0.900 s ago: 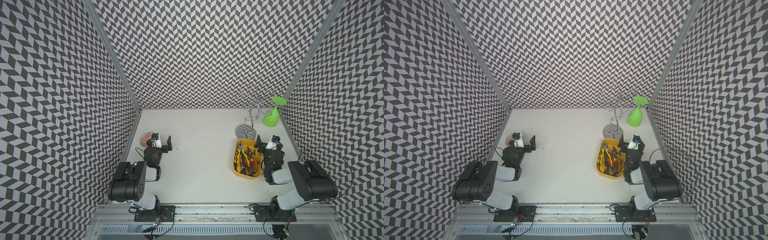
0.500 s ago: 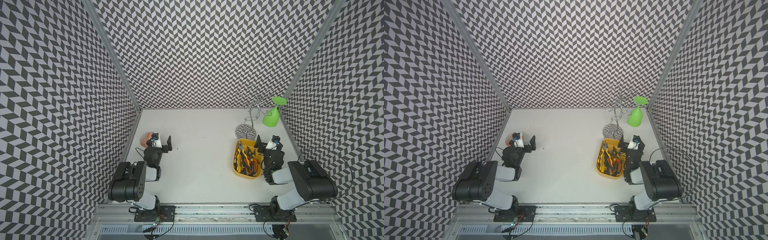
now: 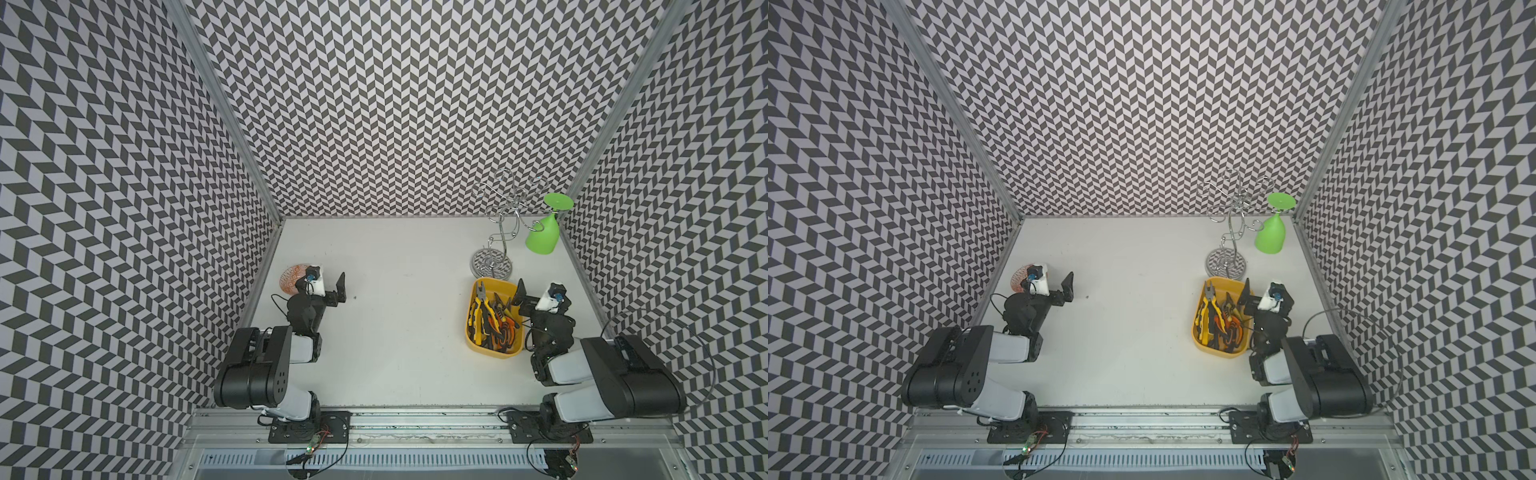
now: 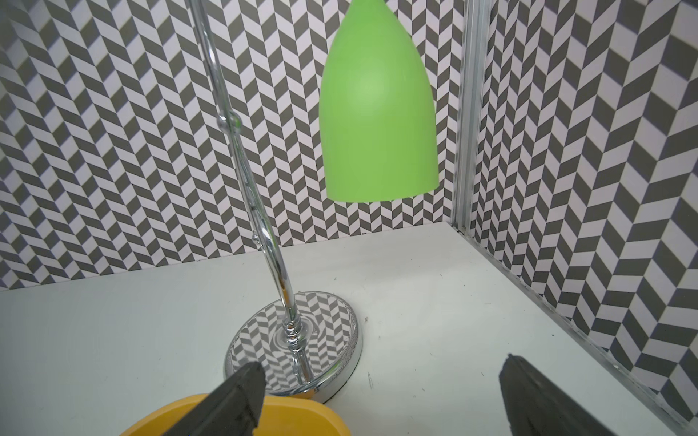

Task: Take the pliers out of the storage box
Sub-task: Pick up the pliers from the storage box.

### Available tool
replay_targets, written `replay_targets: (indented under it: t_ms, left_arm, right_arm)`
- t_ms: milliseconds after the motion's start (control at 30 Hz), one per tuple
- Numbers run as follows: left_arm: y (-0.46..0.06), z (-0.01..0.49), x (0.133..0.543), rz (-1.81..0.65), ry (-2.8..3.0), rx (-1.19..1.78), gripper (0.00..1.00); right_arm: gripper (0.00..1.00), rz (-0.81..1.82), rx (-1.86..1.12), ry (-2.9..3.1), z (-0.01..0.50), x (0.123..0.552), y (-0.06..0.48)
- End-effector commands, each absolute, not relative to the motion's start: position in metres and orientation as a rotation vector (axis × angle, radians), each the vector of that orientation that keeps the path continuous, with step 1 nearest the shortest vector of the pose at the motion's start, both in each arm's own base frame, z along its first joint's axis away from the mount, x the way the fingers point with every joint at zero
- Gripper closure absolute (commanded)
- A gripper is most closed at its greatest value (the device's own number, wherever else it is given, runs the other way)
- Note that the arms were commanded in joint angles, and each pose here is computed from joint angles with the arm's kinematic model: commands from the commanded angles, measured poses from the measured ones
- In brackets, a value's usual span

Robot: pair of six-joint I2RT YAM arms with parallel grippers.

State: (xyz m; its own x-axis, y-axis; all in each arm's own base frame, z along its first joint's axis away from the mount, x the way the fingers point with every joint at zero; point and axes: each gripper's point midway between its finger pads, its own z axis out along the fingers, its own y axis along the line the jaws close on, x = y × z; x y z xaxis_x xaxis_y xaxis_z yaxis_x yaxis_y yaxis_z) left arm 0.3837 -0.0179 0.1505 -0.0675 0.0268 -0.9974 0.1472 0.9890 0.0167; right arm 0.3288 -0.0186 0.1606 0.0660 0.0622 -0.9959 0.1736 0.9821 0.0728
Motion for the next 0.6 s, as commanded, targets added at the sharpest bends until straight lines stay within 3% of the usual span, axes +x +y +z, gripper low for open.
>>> replay_targets:
  t_ms: [0,267,567]
  left_arm:
    - [-0.025,0.163,0.387,-0.121,1.640,0.172,0.02]
    - [-0.056,0.191,0.384,-0.103,1.632,0.221,0.02]
    - [-0.144,0.242,0.365,-0.260,1.528,0.427,0.02]
  right_arm:
    - [0.01,-0.034,0.157,1.405,0.197,0.324,-0.009]
    - [0.01,0.183,0.068,1.458,0.231,0.318,0.024]
    - [0.01,0.468,0.006,1.534,0.237,0.298,0.060]
